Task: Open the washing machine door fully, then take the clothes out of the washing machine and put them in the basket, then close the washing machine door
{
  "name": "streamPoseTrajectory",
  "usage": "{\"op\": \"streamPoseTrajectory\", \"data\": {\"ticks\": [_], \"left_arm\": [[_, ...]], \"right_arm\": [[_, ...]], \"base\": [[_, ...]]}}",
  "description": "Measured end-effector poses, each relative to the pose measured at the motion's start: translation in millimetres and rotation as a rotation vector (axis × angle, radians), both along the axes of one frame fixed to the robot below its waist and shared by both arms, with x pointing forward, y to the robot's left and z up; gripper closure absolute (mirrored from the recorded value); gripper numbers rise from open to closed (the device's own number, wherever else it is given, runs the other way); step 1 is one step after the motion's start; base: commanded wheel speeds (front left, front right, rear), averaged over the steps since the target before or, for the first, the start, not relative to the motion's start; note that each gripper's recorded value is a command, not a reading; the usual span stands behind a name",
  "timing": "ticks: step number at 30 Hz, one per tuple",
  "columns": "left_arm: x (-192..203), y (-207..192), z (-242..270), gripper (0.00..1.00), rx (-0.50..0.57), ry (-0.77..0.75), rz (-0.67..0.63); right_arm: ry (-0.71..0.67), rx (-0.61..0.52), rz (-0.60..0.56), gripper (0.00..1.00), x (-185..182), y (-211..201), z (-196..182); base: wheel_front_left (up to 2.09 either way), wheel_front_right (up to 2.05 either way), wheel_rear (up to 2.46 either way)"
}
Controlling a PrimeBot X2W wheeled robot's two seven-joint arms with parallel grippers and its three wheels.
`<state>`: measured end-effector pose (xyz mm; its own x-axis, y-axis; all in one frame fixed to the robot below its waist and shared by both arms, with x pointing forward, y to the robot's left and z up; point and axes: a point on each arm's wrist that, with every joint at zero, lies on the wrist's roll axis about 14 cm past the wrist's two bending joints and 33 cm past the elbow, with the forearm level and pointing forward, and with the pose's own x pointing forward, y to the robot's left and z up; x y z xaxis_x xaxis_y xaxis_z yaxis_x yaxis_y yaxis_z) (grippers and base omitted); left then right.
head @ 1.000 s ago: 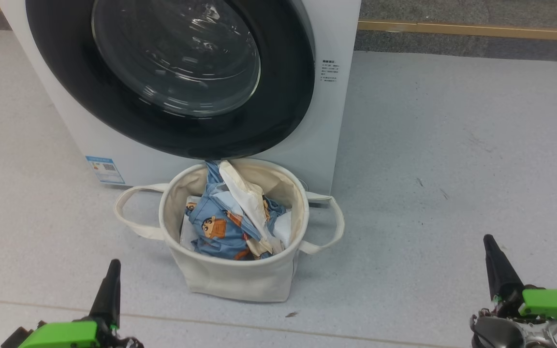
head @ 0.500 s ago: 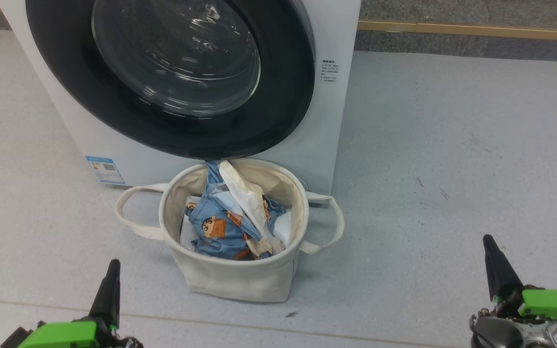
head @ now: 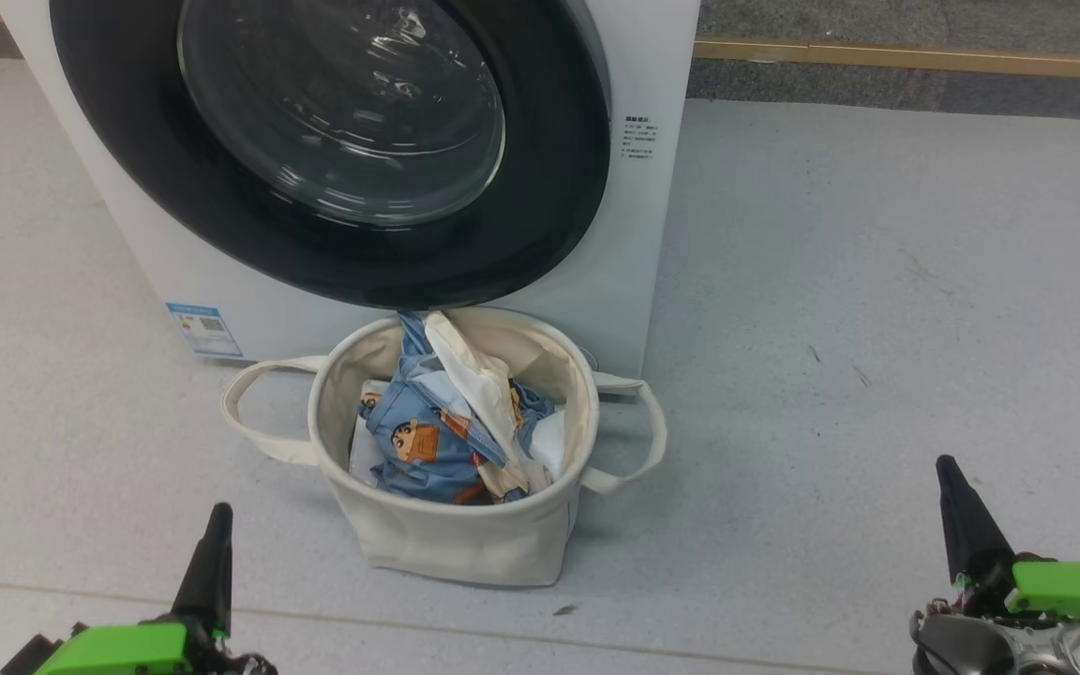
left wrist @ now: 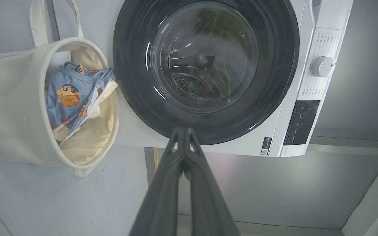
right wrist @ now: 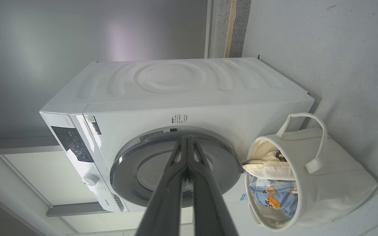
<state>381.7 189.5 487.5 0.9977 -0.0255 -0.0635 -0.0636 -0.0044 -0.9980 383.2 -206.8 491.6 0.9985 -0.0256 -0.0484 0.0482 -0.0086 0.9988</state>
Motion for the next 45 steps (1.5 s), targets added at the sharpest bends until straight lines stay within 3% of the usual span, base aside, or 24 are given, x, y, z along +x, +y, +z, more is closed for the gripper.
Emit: {"op": "streamPoseTrajectory", "data": {"ticks": [45], "left_arm": [[0.0, -0.1, -0.1, 1.0, -0.004, 0.0, 0.002]], "right_arm": [[0.0, 0.003, 0.002, 1.0, -0.2, 0.7, -0.3]], "base": [[0.0, 0.0, 0.0]]}}
